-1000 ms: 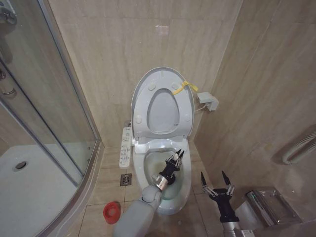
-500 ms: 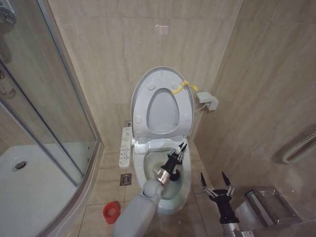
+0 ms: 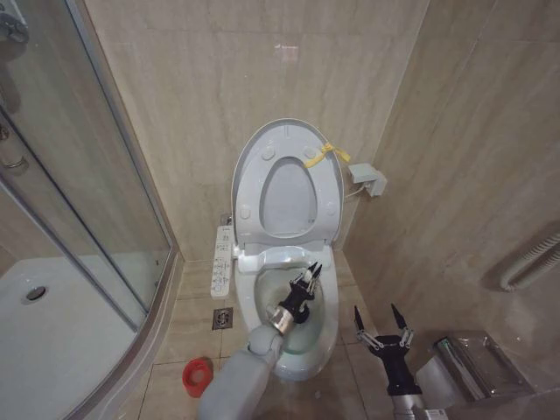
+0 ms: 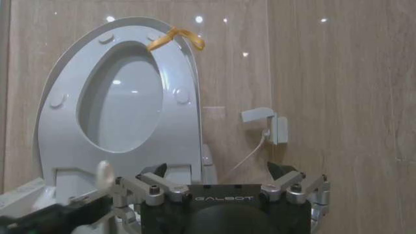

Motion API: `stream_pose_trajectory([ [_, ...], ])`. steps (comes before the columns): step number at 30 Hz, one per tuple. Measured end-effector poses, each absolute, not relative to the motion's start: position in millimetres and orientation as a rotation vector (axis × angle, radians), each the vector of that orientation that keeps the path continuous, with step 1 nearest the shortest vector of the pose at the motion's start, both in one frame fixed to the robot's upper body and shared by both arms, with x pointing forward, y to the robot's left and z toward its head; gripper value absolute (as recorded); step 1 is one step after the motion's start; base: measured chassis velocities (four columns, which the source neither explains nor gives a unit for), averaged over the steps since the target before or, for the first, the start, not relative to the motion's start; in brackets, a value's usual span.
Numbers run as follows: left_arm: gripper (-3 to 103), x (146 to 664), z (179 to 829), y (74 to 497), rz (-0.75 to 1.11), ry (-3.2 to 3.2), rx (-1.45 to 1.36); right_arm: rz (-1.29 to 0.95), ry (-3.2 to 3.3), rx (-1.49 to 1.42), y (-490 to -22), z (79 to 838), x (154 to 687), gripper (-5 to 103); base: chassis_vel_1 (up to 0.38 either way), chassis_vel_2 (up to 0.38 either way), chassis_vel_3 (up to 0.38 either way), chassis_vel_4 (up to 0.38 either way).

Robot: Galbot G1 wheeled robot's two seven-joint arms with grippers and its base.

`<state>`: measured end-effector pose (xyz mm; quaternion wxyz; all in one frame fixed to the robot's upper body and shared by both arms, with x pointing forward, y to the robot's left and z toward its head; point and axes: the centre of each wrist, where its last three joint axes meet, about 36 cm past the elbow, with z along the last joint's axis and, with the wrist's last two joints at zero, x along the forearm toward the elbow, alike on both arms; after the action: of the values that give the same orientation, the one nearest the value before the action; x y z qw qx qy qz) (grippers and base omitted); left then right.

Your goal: Open the toilet lid, clean the toilet bowl with a toilet brush, close the toilet lid, and flush.

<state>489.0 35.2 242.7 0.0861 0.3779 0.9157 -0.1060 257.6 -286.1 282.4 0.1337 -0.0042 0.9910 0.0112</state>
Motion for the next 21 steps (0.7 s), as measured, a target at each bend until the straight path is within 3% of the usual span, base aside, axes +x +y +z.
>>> stream_pose_trajectory([
  [10, 15, 450.9, 231.7, 100.2, -0.219, 2.817, 1.051, 0.034, 2.873, -0.018, -285.4, 280.6, 258.2, 100, 0.0, 0.0, 0.0, 0.0],
  [21, 15, 433.0, 218.4, 116.9, -0.195, 2.869, 1.024, 0.035, 2.874, -0.029, -282.9, 280.6, 256.7, 100, 0.0, 0.0, 0.0, 0.0],
])
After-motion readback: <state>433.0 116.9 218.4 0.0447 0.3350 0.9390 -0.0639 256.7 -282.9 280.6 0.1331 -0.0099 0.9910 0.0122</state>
